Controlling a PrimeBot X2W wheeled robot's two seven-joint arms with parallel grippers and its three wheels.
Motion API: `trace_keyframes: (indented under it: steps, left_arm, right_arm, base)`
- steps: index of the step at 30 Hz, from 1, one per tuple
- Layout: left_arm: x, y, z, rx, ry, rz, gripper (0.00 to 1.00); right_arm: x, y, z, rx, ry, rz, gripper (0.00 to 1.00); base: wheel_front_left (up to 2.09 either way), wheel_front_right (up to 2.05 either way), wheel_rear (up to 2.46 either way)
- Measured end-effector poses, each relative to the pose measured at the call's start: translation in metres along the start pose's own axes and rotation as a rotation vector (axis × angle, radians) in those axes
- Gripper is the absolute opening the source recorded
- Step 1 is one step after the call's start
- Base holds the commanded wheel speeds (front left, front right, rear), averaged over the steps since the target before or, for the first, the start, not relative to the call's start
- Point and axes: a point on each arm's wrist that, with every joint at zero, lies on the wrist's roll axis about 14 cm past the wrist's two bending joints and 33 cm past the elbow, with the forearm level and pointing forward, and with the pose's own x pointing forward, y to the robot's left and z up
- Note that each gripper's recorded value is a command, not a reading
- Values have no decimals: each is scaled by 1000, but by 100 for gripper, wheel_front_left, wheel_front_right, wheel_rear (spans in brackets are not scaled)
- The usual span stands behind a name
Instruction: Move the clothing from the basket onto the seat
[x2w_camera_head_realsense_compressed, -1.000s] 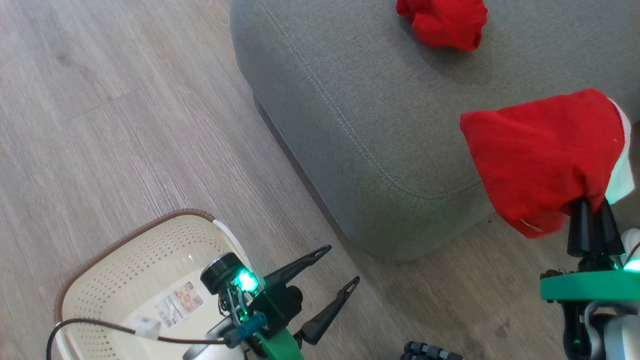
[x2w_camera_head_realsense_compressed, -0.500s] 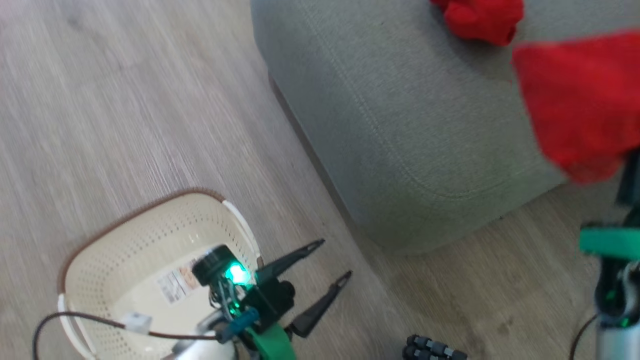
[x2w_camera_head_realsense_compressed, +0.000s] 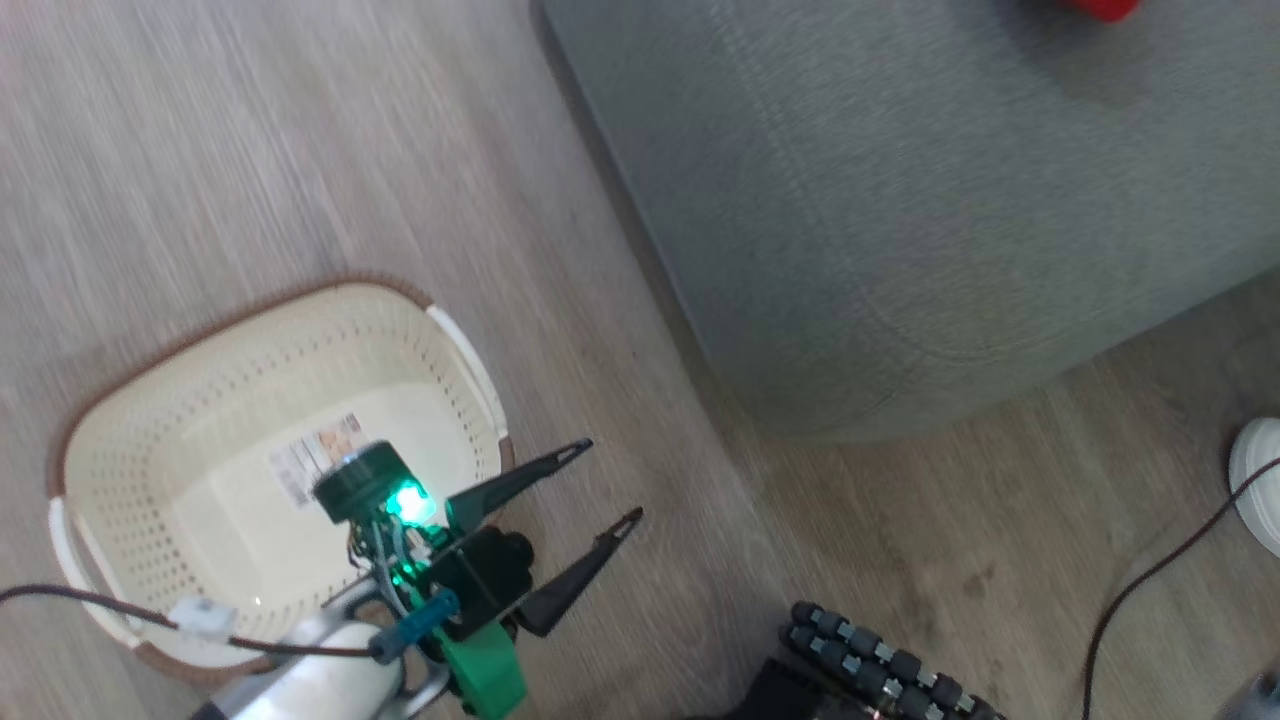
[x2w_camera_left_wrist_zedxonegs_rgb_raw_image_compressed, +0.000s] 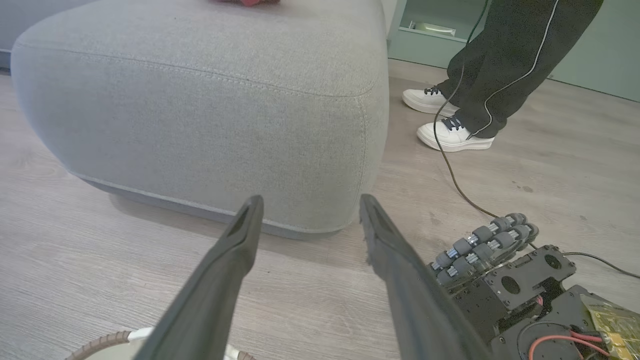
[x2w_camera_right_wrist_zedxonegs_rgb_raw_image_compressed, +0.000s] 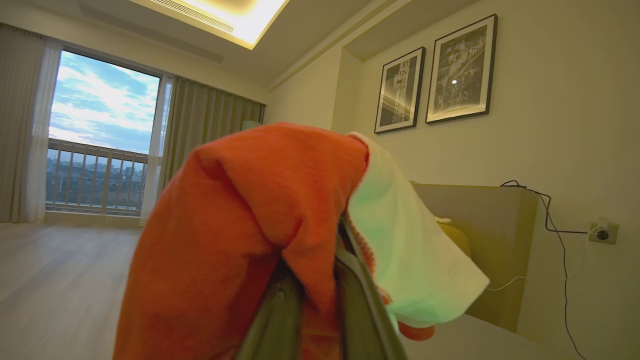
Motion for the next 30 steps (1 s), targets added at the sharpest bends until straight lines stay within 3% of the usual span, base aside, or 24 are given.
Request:
trace_keyframes:
  steps: [8,17,30]
  left_arm:
    - [-13,28,-31,-43,31,40,100]
    - [-30,49,-57,-81,68,96,100]
    - [-51,77,-79,-107,98,195,100]
  right_arm:
    - [42,5,-50,-66,51,0,0]
    - [59,23,-126,-74,187,0,0]
    - [-7,61,-260,-61,533,-7,0]
  base:
    - [0,0,0]
    - [0,0,0]
    - [0,0,0]
